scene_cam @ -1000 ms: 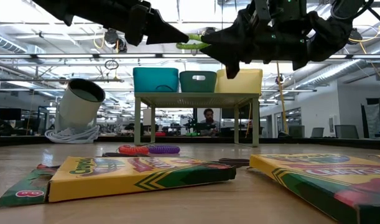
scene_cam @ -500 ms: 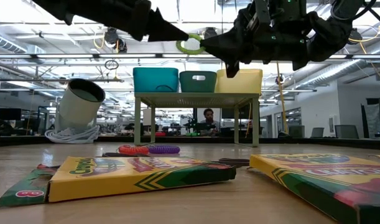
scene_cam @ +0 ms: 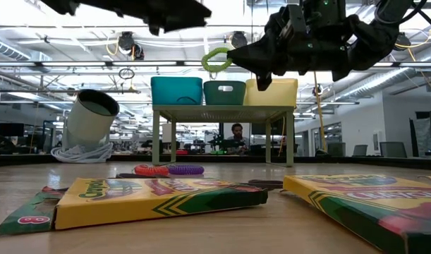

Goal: Pick & Place Office Desk Supplies
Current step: Put the green spring keychain into the green bin on the shelf

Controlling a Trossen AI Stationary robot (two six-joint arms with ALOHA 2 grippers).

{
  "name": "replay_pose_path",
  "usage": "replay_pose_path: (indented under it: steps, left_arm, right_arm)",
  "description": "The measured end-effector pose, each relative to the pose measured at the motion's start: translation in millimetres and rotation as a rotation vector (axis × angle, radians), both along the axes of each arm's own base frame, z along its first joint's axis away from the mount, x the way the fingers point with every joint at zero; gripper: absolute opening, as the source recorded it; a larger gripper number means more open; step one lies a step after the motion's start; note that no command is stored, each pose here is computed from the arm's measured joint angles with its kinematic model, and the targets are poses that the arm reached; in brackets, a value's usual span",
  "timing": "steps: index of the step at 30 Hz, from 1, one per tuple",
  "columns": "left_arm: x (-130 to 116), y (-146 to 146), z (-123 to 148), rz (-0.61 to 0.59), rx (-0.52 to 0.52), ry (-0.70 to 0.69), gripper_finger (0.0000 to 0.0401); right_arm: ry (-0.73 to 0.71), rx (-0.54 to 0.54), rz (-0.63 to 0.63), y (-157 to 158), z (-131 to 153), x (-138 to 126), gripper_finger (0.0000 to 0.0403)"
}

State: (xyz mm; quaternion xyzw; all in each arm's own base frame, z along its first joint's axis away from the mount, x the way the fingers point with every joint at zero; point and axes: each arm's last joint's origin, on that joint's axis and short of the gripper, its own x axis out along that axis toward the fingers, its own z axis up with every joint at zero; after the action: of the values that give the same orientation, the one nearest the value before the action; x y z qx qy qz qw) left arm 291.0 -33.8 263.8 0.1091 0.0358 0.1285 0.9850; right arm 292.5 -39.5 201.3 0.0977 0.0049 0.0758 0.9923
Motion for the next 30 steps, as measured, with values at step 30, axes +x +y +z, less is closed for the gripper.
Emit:
replay_pose_path:
  steps: [30]
  left_arm:
    - [-122.3,31.1,-64.7,0.453,-0.318,-0.107,0.0219]
  right_arm:
    - [0.111,-0.141,-0.138,-93.9,83.7,23.7,0.0011]
